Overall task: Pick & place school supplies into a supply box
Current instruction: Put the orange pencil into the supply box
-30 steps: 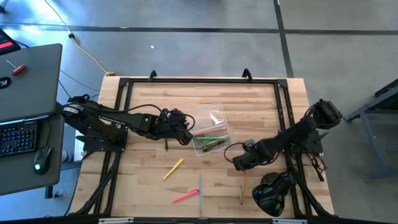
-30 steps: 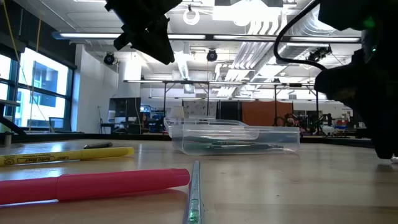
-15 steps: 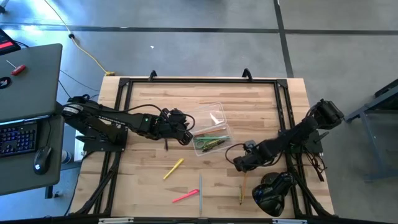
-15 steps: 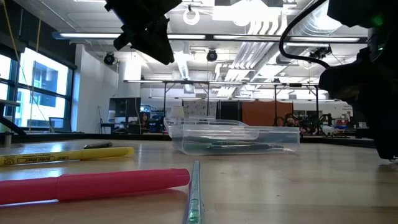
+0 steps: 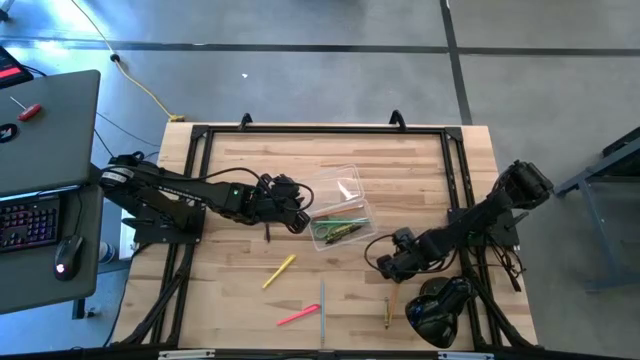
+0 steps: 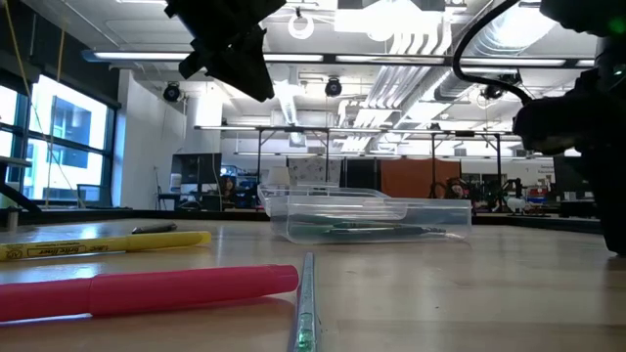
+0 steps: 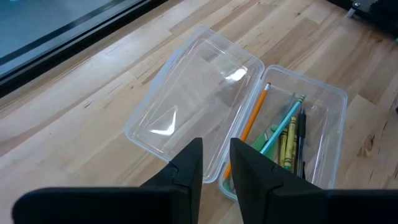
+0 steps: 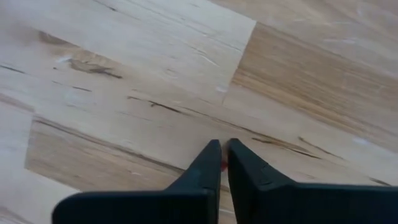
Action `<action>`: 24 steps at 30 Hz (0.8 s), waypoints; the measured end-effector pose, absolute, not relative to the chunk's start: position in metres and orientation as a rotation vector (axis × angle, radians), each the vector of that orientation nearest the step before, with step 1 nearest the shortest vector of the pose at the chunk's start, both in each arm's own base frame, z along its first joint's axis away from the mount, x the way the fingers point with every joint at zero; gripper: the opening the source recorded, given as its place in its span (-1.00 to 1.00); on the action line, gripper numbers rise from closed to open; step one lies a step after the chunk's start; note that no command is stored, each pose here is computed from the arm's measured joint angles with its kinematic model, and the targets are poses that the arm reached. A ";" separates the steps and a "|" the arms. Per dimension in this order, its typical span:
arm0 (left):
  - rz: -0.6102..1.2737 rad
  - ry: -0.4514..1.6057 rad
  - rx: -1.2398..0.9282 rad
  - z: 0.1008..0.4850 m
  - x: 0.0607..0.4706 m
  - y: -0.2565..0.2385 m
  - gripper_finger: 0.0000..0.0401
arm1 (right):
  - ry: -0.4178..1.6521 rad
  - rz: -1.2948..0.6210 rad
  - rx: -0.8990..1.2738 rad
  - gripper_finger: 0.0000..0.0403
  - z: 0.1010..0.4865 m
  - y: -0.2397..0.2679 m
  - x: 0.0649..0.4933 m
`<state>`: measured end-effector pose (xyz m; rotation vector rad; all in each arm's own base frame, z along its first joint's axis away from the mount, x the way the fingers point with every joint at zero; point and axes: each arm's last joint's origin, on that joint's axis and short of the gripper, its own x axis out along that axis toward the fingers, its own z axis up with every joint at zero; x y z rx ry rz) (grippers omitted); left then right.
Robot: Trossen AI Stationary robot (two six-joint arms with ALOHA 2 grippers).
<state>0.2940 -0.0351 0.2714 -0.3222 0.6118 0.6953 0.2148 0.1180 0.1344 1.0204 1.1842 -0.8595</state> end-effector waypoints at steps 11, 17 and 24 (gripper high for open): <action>0.695 0.611 -0.322 0.271 0.294 -0.035 -0.44 | 1.146 -0.818 0.977 -0.98 0.135 0.116 0.219; 0.695 0.611 -0.323 0.272 0.294 -0.035 -0.44 | 1.173 -0.795 0.967 -0.99 0.135 0.116 0.220; 0.695 0.610 -0.323 0.271 0.294 -0.035 -0.44 | 1.225 -0.737 0.935 -0.93 0.136 0.115 0.220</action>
